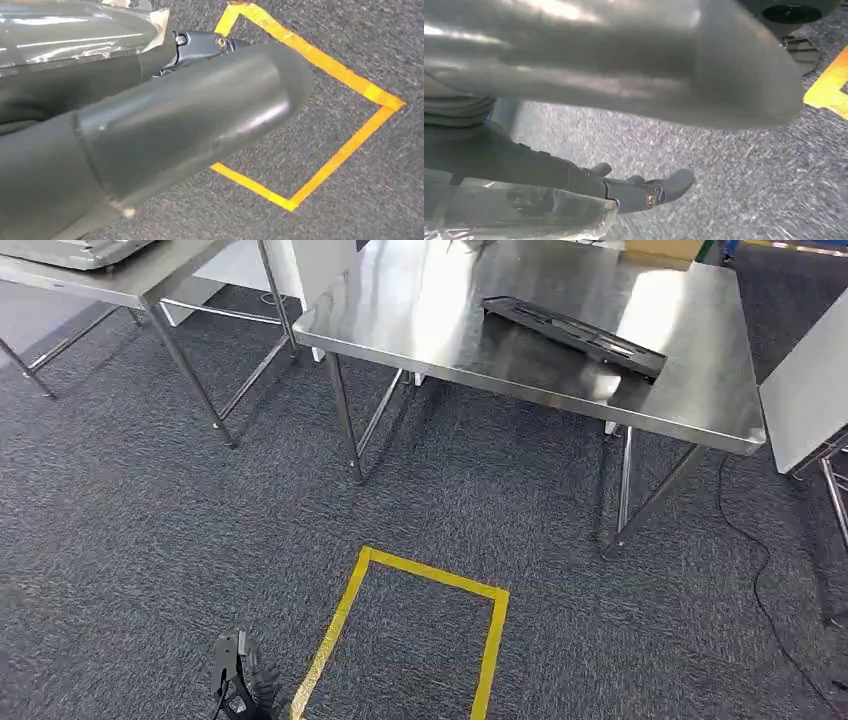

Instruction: Take the parts from the cabinet and place them on the table.

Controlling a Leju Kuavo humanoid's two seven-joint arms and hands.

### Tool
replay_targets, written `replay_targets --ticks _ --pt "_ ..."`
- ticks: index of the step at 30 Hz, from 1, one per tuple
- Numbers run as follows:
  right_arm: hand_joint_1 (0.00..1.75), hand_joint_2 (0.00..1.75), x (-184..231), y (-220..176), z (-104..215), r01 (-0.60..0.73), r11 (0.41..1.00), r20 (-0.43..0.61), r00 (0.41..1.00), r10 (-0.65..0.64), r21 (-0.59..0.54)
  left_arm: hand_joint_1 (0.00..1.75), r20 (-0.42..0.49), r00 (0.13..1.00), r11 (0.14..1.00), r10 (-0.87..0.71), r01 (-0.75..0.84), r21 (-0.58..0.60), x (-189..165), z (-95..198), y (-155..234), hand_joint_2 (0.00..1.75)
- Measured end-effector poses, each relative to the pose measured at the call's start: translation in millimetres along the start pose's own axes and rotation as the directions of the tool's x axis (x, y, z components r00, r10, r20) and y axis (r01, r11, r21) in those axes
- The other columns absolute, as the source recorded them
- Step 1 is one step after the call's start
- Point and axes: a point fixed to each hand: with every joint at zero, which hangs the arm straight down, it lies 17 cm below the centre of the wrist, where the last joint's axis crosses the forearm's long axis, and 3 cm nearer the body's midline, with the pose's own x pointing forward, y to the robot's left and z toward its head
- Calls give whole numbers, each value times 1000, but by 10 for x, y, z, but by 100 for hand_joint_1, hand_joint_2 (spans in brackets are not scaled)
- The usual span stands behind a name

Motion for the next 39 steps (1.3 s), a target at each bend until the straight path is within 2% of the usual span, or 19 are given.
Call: replay_targets --ticks 11,31,39 --pt "0 0 31 19 7 -12 1000 6 1000 12 3 0 8 1000 999 -19 19 25 0 7 89 0" --pt "0 0 47 0 3 -30 999 9 999 30 9 0 25 999 1000 -22 21 22 61 29 6 0" --pt "0 0 39 23 7 -45 999 8 999 45 18 0 52 996 993 -75 70 91 96 28 122 0"
